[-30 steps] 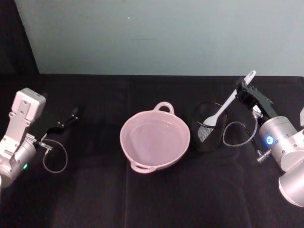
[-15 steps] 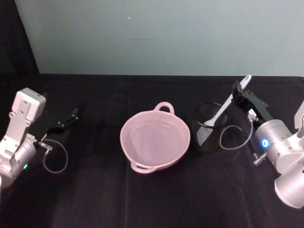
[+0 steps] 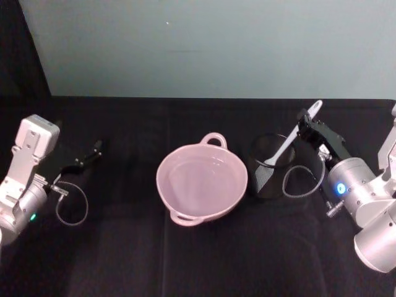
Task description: Use the one hand to pick up the spoon and stir the clear water in the bowl.
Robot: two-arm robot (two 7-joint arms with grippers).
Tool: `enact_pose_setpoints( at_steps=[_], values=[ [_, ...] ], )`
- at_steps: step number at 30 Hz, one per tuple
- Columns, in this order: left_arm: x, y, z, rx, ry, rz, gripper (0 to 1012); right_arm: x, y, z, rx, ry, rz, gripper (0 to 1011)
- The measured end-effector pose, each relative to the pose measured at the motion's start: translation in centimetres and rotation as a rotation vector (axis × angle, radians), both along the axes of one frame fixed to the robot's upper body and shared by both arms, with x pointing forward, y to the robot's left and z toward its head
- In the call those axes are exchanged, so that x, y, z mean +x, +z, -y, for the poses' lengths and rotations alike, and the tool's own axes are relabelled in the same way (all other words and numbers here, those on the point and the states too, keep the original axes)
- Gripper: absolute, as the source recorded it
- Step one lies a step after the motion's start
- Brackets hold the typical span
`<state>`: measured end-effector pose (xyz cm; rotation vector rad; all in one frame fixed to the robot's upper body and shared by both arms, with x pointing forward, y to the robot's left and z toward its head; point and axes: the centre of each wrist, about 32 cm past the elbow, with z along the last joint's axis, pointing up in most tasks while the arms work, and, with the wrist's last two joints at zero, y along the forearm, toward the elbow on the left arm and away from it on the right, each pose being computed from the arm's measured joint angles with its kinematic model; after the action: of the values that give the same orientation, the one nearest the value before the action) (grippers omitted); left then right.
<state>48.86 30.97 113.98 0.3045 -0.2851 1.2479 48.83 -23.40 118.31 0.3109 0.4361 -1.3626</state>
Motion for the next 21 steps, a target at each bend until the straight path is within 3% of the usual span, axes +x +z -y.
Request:
enact_pose_setpoints(
  at_steps=[21],
  values=[
    [0.00,0.00,0.00,0.000,0.000,0.000,1011,-0.01,-0.12,-0.11,-0.010,0.002,-0.003,119]
  ],
)
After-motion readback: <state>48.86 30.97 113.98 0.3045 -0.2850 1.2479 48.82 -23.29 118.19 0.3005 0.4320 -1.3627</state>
